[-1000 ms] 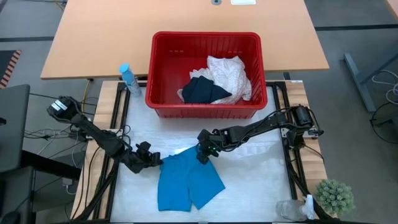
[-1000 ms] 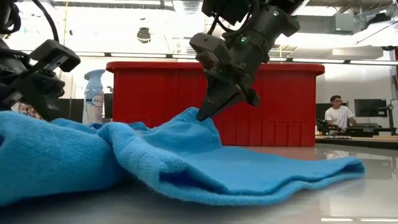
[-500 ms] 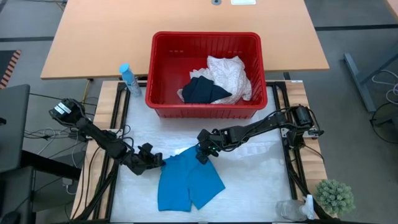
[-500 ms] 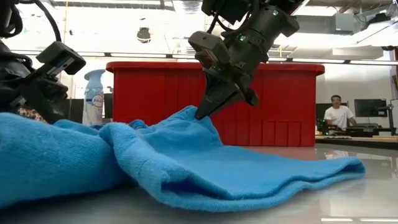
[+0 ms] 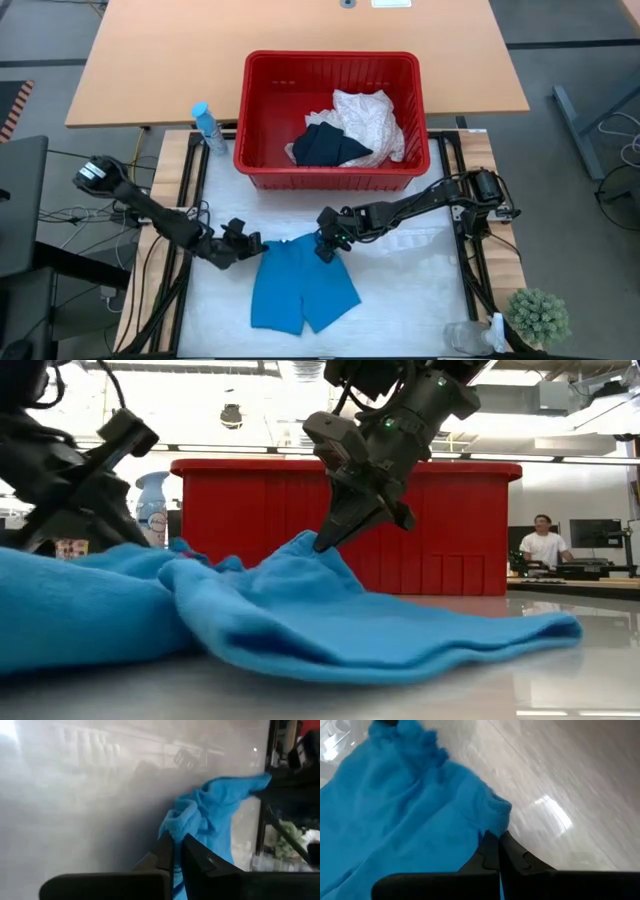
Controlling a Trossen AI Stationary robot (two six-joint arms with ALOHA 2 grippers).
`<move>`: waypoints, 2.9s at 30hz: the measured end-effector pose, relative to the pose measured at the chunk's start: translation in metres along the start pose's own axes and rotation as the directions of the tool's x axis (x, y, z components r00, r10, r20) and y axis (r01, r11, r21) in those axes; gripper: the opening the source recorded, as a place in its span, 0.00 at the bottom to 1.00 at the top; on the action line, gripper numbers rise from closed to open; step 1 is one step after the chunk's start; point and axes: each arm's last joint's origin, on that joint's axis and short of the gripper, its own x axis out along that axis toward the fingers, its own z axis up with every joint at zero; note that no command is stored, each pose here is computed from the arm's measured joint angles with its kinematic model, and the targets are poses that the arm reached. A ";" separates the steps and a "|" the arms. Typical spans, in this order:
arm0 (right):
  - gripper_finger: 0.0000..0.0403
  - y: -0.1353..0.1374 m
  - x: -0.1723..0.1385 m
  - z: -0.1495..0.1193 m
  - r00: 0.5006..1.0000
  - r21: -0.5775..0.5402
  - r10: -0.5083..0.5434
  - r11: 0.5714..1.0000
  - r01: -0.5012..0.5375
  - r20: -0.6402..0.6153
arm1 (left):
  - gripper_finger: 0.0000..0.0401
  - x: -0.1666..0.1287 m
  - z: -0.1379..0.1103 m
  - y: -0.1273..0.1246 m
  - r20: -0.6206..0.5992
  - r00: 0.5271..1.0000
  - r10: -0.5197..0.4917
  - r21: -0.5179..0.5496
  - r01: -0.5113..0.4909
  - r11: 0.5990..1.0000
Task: Fold laundry
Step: Fold the blue shorts
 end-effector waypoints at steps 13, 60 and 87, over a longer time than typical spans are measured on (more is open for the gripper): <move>0.05 0.003 -0.010 0.035 0.995 -0.015 0.036 0.999 -0.035 0.089 | 0.00 -0.008 0.031 -0.020 0.063 0.995 -0.075 0.071 0.070 0.995; 0.05 -0.001 -0.018 0.081 0.915 0.005 0.156 0.985 -0.170 0.373 | 0.00 -0.005 0.062 -0.062 0.264 0.925 -0.274 0.203 0.224 0.953; 0.05 -0.002 0.007 0.082 0.890 0.035 0.199 0.972 -0.233 0.411 | 0.00 -0.007 0.063 -0.066 0.320 0.895 -0.310 0.271 0.227 0.935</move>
